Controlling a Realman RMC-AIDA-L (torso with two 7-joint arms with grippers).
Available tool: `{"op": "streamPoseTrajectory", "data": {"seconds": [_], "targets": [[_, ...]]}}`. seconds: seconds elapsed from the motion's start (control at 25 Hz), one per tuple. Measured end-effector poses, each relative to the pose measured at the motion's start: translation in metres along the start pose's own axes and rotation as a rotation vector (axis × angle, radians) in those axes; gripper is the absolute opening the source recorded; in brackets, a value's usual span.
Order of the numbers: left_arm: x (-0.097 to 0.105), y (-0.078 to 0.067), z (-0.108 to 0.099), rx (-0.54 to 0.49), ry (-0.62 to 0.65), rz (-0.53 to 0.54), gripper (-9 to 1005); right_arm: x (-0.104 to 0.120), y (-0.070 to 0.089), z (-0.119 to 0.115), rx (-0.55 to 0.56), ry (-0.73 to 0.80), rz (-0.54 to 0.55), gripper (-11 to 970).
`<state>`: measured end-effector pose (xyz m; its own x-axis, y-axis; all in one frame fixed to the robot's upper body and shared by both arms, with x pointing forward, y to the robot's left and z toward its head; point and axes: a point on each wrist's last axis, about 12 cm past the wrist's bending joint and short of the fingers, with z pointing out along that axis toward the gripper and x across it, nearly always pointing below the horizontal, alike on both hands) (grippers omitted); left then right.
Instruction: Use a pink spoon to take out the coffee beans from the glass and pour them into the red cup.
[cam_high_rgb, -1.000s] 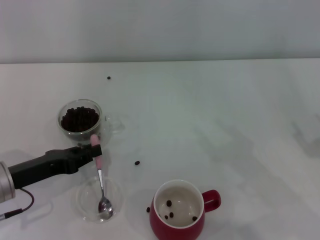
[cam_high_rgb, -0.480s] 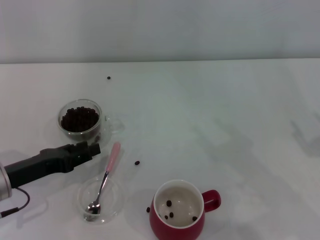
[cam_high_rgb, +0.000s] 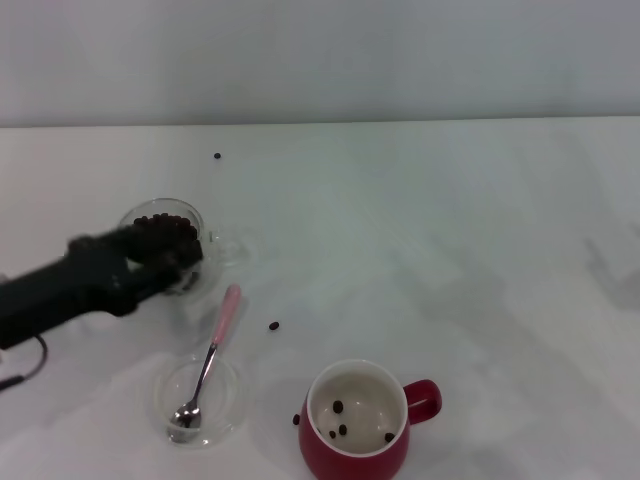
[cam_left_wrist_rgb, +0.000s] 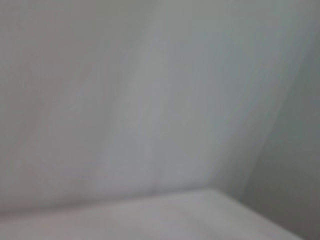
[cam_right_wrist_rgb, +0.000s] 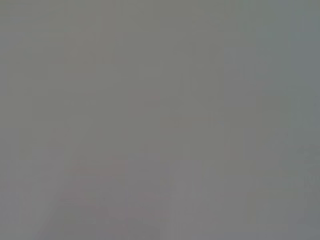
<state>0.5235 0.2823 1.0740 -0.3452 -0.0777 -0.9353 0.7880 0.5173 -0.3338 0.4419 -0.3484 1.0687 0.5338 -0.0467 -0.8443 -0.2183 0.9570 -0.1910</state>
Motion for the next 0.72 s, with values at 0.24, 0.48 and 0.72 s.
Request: {"op": "streamPoseTrajectory", "data": {"seconds": [0.24, 0.48, 0.72], "targets": [[-0.017, -0.002, -0.034, -0.098, -0.160, 0.190, 499, -0.002, -0.001, -0.004, 0.011, -0.006, -0.004, 684], [-0.009, 0.001, -0.087, -0.353, -0.345, 0.269, 499, -0.005, 0.001, -0.008, 0.014, -0.020, 0.000, 684], [0.021, -0.005, -0.132, -0.611, -0.420, 0.317, 499, -0.010, 0.001, -0.009, 0.008, -0.063, -0.007, 684]]}}
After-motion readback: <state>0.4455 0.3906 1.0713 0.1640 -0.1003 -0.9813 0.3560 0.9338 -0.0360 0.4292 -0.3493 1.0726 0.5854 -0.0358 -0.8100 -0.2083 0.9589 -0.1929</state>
